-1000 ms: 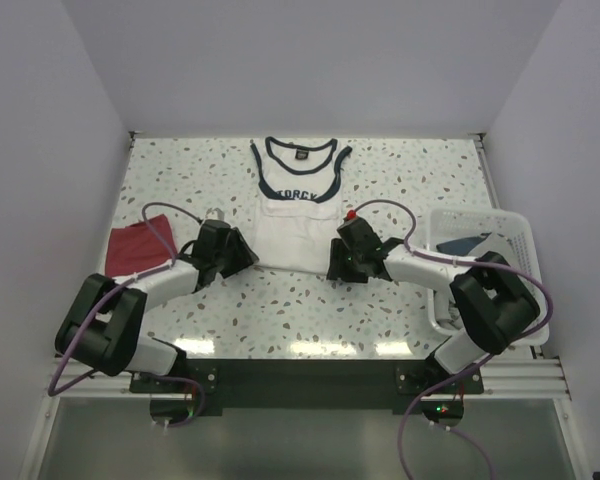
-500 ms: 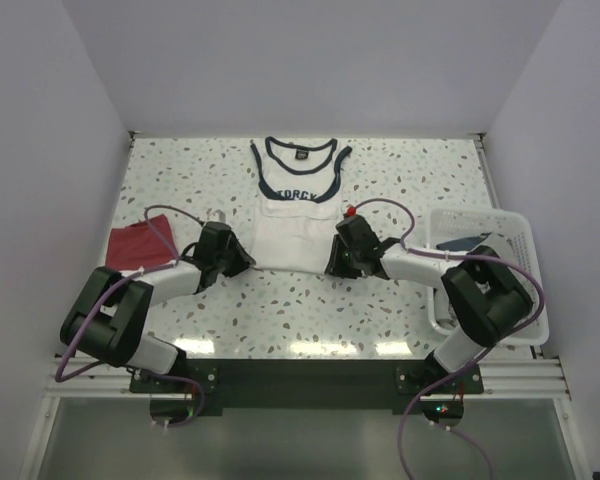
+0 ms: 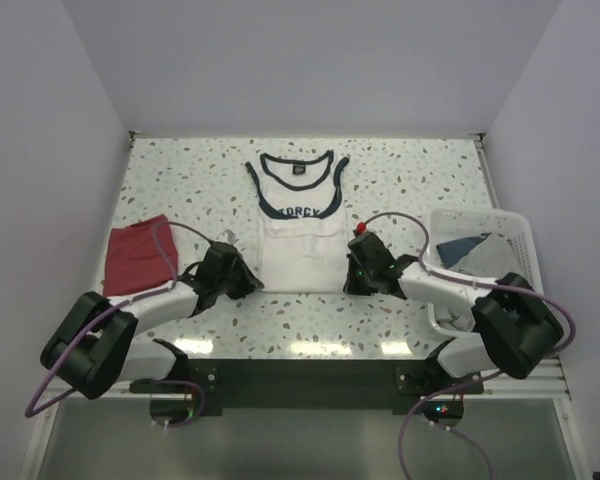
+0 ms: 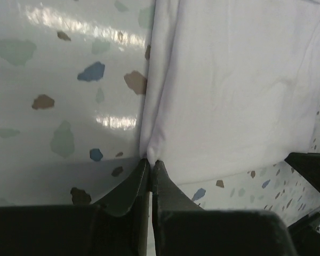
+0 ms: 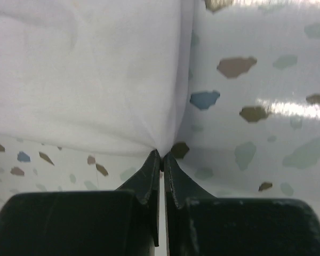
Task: Fold and stack the tank tops
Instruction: Fold the tank top
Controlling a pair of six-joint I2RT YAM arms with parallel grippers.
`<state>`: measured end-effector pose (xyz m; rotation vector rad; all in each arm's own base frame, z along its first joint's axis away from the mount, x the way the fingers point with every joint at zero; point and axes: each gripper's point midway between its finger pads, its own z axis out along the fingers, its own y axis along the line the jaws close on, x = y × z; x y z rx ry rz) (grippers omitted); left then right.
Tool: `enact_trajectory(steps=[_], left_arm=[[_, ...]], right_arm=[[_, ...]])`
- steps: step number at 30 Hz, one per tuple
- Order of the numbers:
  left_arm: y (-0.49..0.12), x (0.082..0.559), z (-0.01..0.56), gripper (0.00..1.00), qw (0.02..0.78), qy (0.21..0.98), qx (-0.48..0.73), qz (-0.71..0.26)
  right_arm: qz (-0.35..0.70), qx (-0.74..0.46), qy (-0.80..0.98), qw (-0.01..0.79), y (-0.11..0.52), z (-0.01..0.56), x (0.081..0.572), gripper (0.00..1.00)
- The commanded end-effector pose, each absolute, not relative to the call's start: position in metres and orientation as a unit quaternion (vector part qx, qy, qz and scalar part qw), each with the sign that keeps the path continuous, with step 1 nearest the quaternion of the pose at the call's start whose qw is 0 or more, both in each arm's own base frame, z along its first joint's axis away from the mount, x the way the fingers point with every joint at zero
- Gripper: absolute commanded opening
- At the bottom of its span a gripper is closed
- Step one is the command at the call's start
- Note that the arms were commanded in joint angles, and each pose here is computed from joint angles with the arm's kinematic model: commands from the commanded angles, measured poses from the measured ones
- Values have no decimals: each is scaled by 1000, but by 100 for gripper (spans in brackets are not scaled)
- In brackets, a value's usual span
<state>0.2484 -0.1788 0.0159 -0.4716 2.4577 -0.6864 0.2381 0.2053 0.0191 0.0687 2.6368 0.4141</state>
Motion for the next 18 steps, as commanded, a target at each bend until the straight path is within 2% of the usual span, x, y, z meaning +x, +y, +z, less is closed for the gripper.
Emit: enact_trajectory(steps=[1,9,12,18], left_arm=[[-167,196,-7,0,208,939,-176,-209],[-167,135,-2,0,167,953,-166,-191],[-166,120,-3,0,156,956,-155,-195],[-166,112,-10,0,144,961,-140,-192]], right_arm=[[133,10,966,220,188,25,198,0],[157,3,968,194,186,30,116,0],[162,14,968,189,181,29,103,0],[144,9,969,198,181,28,110,0]])
